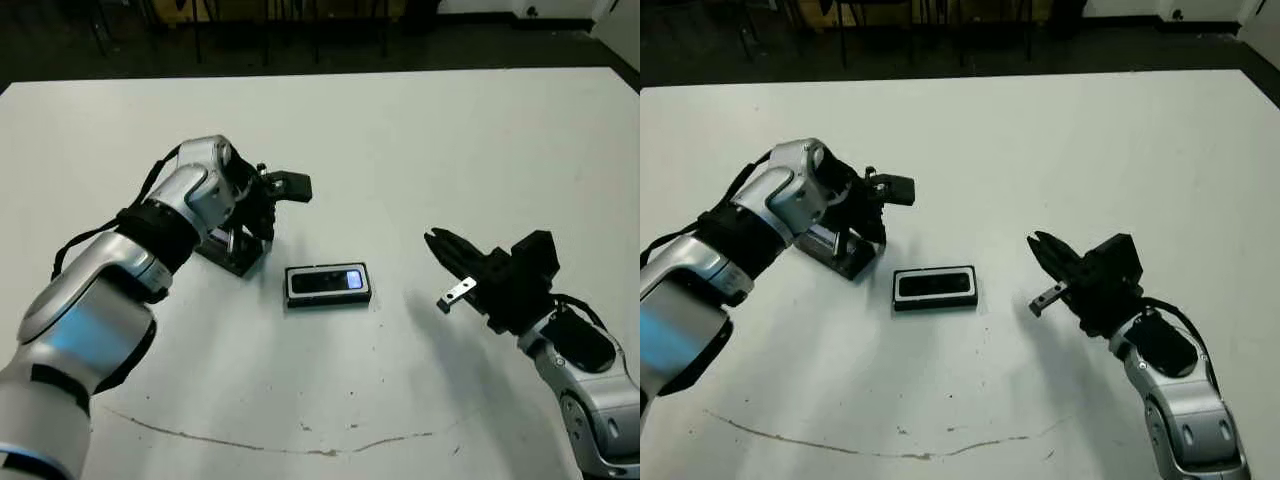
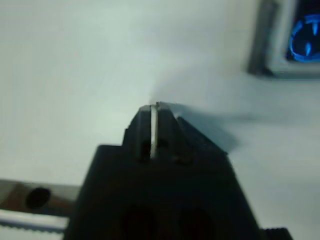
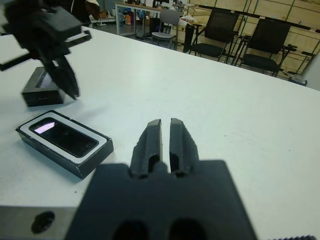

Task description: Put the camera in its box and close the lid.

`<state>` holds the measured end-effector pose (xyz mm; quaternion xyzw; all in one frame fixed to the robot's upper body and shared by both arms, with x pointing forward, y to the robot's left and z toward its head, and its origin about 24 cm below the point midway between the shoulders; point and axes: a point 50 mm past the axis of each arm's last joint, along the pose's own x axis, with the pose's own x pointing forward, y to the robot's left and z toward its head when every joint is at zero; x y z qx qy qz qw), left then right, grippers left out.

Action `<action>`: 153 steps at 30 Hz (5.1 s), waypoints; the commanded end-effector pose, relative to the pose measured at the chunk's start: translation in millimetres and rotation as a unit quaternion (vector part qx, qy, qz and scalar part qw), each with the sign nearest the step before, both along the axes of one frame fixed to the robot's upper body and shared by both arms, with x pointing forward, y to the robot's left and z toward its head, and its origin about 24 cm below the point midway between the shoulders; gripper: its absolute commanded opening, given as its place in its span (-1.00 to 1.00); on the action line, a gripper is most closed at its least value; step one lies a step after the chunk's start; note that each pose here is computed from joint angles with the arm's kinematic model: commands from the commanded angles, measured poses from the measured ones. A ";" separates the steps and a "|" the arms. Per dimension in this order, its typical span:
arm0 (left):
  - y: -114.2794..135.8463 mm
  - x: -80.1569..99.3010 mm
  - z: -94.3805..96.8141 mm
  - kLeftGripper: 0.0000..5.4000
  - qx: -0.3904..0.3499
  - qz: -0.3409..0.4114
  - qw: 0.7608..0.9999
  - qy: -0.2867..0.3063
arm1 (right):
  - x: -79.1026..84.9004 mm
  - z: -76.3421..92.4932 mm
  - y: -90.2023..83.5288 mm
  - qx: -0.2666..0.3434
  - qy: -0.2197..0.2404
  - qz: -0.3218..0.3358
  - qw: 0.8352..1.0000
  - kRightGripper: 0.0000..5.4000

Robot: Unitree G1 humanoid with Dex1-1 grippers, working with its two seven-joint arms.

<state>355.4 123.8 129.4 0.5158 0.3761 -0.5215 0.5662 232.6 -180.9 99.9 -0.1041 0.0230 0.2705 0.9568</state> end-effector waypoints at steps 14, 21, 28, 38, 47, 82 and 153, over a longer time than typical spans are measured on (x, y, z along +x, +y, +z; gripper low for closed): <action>29.2 -48.3 0.5 -1.00 0.060 -0.038 0.992 0.101 | 2.6 -8.1 0.9 0.002 0.012 0.008 1.000 -1.00; 64.5 -62.1 -4.9 -1.00 0.099 -0.022 0.989 0.110 | 0.7 -9.1 -7.1 0.000 0.000 0.005 1.000 -1.00; 79.7 -81.2 0.6 -1.00 0.100 -0.062 0.986 0.115 | 0.5 -11.3 -9.3 0.003 0.003 0.007 1.000 -1.00; 27.4 -126.3 42.4 -1.00 -0.089 -0.176 0.969 0.150 | 4.0 -12.6 -6.2 0.001 0.009 0.013 1.000 -1.00; 53.9 -128.3 74.4 -1.00 -0.404 0.072 0.905 -0.114 | 6.4 -17.7 -4.9 0.010 0.004 0.014 1.000 -1.00; 17.8 -125.3 -16.0 -0.55 -0.491 0.605 0.541 -0.315 | 16.5 -37.5 9.2 0.031 0.019 0.016 0.999 -1.00; 28.8 -79.4 -65.5 0.99 -0.287 0.731 0.544 -0.295 | 9.6 -55.2 22.3 0.044 0.065 0.063 0.995 -1.00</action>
